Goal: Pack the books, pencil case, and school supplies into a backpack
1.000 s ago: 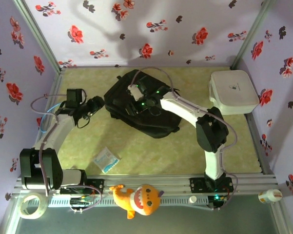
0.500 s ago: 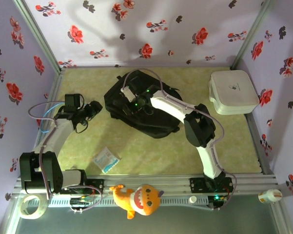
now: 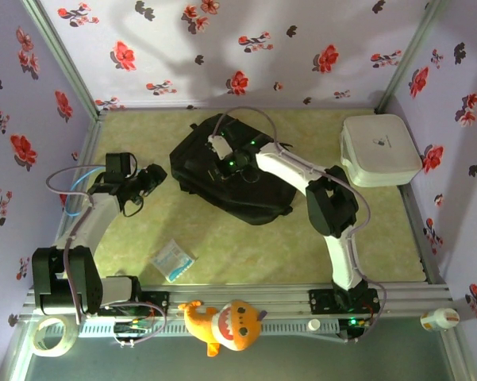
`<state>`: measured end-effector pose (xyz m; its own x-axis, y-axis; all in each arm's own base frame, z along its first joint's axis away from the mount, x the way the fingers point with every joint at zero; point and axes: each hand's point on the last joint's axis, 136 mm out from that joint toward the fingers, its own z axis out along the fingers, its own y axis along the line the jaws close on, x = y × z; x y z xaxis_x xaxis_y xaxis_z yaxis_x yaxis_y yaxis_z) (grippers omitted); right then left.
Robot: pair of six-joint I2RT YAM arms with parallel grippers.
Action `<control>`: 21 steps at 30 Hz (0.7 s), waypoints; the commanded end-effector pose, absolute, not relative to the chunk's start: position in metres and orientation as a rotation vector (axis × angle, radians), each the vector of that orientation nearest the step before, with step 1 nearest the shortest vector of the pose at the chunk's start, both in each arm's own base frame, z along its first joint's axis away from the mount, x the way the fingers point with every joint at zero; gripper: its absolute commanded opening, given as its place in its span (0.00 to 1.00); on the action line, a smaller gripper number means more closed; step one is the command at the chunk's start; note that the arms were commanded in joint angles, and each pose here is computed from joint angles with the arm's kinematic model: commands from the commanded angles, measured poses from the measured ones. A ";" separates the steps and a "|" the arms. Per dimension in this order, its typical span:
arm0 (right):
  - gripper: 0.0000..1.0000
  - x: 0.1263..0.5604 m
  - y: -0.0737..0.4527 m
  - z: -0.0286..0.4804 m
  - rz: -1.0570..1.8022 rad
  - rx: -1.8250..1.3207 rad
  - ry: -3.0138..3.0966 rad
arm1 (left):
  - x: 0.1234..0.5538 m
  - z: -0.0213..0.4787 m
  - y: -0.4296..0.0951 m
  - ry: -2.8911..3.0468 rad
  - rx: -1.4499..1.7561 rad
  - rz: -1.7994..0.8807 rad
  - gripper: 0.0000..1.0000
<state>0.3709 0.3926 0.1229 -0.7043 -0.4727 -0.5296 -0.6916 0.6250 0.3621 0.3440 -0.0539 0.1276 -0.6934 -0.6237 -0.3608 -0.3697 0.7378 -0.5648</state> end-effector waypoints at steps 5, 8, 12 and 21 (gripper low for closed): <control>0.20 0.383 0.387 0.144 0.846 -0.828 2.428 | 0.350 0.132 -0.053 2.375 -0.765 -0.637 0.80; 0.24 0.386 0.382 0.143 0.847 -0.814 2.431 | 0.350 0.132 -0.054 2.376 -0.765 -0.642 0.80; 0.24 0.388 0.380 0.142 0.856 -0.805 2.437 | 0.351 0.131 -0.054 2.380 -0.764 -0.646 0.80; 0.22 0.389 0.375 0.137 0.846 -0.795 2.451 | 0.353 0.134 -0.056 2.375 -0.759 -0.657 0.81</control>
<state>0.3760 0.3888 0.1223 -0.7449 -0.4174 -0.5204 -0.6515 0.6231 0.4327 0.3447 -0.0555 0.1244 -0.6988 -0.6252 -0.3476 -0.3735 0.7333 -0.5681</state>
